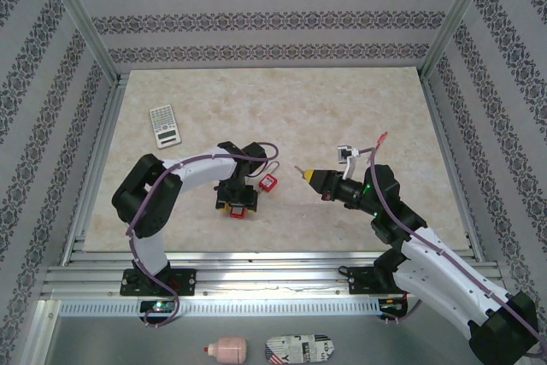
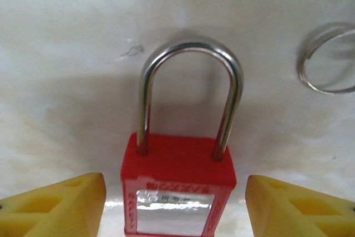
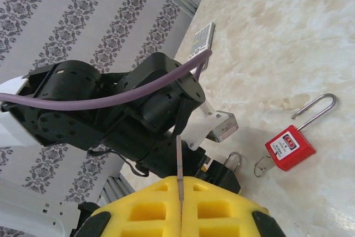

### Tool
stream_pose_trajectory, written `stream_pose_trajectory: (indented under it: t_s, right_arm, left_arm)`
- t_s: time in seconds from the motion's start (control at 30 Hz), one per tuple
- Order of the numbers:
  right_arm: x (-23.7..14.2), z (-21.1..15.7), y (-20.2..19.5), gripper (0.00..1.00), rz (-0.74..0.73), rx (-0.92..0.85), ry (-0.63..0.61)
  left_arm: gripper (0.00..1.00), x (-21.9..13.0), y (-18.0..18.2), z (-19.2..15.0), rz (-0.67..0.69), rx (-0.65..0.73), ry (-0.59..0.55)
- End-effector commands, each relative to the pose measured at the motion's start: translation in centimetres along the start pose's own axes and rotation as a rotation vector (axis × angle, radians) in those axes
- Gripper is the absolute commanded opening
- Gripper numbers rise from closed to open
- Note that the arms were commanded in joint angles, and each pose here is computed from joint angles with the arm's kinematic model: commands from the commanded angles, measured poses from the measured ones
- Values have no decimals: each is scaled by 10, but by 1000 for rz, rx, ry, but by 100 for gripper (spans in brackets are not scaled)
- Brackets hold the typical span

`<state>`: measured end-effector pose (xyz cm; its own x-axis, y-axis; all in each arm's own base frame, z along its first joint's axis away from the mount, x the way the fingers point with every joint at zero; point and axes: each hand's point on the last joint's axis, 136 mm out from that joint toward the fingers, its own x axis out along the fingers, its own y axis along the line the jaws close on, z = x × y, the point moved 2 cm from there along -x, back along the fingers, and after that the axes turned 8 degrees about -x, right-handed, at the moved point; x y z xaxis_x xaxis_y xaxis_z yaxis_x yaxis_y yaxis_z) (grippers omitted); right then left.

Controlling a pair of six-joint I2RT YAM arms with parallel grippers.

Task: Unlock with the key

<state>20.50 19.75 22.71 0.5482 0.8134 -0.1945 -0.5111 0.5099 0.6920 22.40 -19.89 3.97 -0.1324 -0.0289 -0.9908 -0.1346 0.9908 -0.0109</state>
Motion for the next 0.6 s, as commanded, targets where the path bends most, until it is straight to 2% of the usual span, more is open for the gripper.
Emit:
stream_pose_trajectory:
  t_s: [0.0, 0.1, 0.2, 0.3, 0.4, 0.47, 0.57]
  right_arm:
    - [0, 6, 7, 0, 26, -39, -39]
    - [3, 5, 8, 0, 35, -40, -27]
    - [5, 2, 12, 0, 50, -51, -11]
    - [5, -1, 12, 0, 43, -63, -8]
    - [5, 0, 15, 0, 49, -75, -12]
    - [7, 1, 20, 0, 57, -88, -8]
    - [11, 1, 26, 0, 69, -123, 10]
  left_arm:
    - [62, 4, -10, 3, -39, -22, -4]
    - [56, 10, -11, 3, -42, -30, 8]
    - [37, 15, -8, 4, -68, -60, 13]
    - [20, 4, -9, 8, -142, -101, -10]
    - [12, -21, -13, 13, -226, -134, -66]
    - [10, -44, -19, 19, -335, -184, -112]
    - [2, -84, -25, 31, -587, -307, -187]
